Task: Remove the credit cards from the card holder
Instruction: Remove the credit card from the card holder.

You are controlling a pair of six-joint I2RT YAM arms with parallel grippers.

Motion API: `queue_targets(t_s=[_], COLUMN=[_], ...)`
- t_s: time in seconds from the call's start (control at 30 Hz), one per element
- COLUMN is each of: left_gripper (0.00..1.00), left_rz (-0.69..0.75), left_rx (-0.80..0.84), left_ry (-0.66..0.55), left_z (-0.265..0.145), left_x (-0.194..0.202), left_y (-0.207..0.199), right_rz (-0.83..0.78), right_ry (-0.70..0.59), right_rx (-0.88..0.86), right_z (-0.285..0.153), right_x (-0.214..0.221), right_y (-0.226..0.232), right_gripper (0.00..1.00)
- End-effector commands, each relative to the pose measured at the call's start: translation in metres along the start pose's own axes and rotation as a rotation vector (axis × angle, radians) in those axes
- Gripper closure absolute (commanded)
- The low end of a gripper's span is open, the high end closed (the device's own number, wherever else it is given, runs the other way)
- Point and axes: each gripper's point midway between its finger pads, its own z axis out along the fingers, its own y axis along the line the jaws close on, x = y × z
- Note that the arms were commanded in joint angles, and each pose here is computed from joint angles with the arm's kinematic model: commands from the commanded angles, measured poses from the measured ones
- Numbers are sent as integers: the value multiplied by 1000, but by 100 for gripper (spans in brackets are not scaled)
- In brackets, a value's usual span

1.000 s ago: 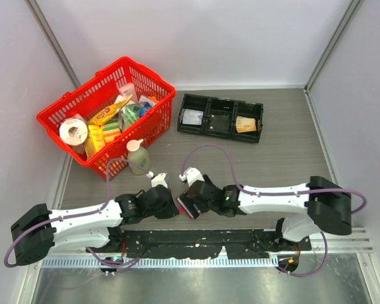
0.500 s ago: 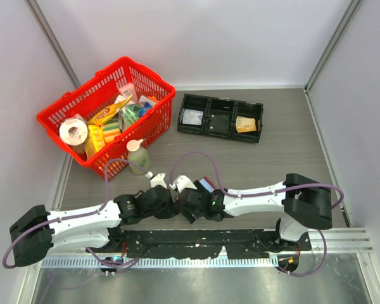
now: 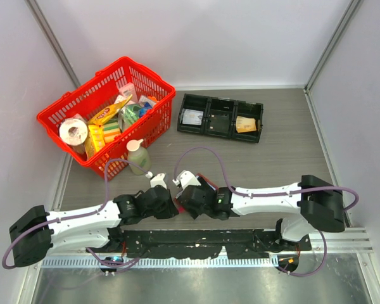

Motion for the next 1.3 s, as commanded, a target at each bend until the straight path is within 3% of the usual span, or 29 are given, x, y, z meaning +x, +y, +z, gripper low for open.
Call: queue_targets(t_s=[0.0,0.67,1.03,1.27], left_gripper=[100,100,100,100], left_rz=[16,17,17,14], left_rx=[-6,-8,-13,-61], left_ry=[11,0,-2,-25], left_z=[-1,-4,-4,-8], left_x=[3,1,2,-1], left_y=[2,5,7,18], right_rz=[68,242,230,196], right_ry=[-74,-22,-84,-100], right_rx=[-4,69,-148,-381], right_z=[-15,-6,-2,-15], right_x=[-30,-10,-29,-35], right_y=[-7,-72,-33,7], right_gripper=[26,27,27,28])
